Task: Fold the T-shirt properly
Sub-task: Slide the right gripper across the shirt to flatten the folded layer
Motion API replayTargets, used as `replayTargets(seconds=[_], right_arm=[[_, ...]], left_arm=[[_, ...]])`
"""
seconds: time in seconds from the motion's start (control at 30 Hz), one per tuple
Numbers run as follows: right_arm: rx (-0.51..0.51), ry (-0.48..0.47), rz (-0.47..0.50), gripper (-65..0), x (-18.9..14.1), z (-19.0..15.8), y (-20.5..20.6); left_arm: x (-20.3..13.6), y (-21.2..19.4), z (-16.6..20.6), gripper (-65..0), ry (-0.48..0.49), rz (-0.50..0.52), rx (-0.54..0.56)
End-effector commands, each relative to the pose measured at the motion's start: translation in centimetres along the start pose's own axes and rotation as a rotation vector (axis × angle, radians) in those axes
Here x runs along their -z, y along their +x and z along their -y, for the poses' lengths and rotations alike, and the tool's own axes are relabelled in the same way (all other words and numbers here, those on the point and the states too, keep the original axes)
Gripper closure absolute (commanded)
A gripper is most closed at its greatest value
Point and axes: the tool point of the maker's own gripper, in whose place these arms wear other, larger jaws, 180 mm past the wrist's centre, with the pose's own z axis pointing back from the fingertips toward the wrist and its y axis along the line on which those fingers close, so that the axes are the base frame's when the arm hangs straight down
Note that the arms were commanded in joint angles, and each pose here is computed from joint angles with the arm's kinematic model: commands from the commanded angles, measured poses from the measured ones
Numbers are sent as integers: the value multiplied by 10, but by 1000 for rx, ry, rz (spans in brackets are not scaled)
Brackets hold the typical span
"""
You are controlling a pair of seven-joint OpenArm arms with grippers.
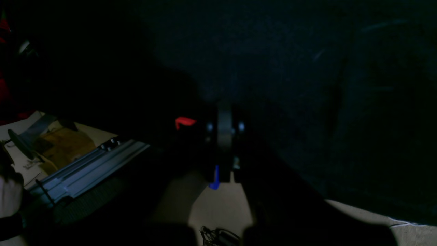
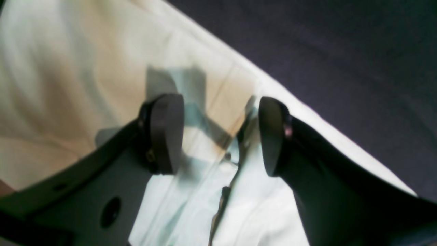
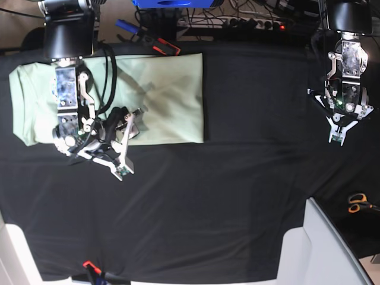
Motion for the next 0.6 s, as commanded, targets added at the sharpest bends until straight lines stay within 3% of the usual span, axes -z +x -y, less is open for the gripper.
replayTargets(seconds=[0.0,0.3,0.33,0.5,0.57], right_arm=[[-2,-10,57,-335,-4,6,16],[13,19,37,-324,7,2,9],[13,20,37,-302,8,1,9],[12,17,39,-70,7,3,12],[10,15,38,-38,6,4,12]], left_arm=[[-4,7,-15,0,39,19,-6],[-4,7,-15,0,39,19,-6],[-4,7,-15,0,39,19,-6],[-3,6,-14,0,38,18,-4],[-3,6,-14,0,38,18,-4]])
